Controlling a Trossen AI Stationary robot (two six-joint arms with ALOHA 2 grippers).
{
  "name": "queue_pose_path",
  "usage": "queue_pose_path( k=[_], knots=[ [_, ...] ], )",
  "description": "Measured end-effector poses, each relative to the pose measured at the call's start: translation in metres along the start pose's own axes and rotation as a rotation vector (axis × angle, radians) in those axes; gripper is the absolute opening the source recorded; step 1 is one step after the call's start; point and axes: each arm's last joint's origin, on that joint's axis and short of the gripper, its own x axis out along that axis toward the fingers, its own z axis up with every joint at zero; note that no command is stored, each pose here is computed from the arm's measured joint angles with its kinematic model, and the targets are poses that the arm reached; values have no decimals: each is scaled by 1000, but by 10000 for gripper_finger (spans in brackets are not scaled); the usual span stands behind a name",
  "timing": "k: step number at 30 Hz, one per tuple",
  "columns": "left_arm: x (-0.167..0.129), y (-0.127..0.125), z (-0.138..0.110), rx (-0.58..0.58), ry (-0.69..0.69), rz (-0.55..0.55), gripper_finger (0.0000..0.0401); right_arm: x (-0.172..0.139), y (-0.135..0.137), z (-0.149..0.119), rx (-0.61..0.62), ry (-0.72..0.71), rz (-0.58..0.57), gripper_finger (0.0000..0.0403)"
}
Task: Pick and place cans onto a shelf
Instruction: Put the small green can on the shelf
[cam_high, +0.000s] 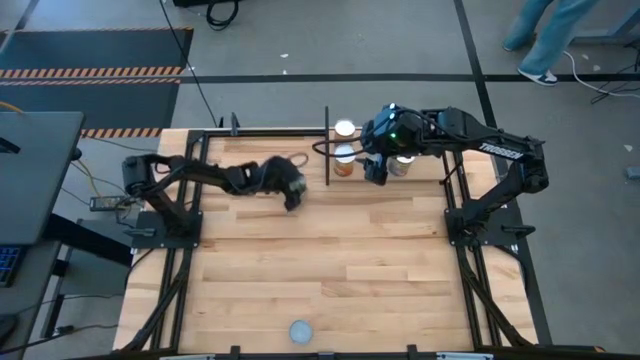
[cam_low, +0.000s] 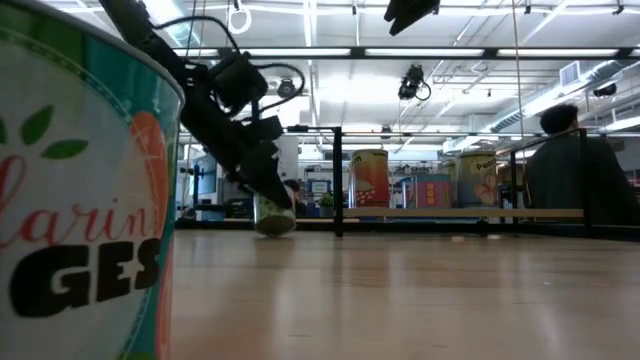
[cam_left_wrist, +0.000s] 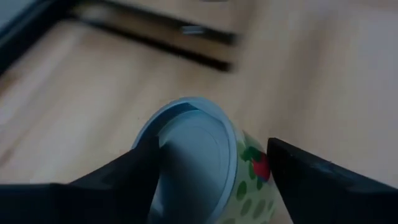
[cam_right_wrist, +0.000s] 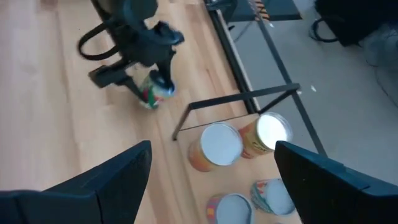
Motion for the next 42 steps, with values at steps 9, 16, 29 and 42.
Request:
queue_pose_path(
  k=[9,16,29,42],
  knots=[
    [-17,-84,-5,208,-95,-98,286,5,38,-1,-137,-34,156,348],
    [-36,-129,-18,304,-139,-85,286,40,99,-30,-230,-26,283,348],
    [-110,-141,27,343,42,94,286,113,133,-52,-186,-53,291,366],
    [-169,-84,-4,113,186,272,264,231,126,-39,-228,25,268,399]
  ],
)
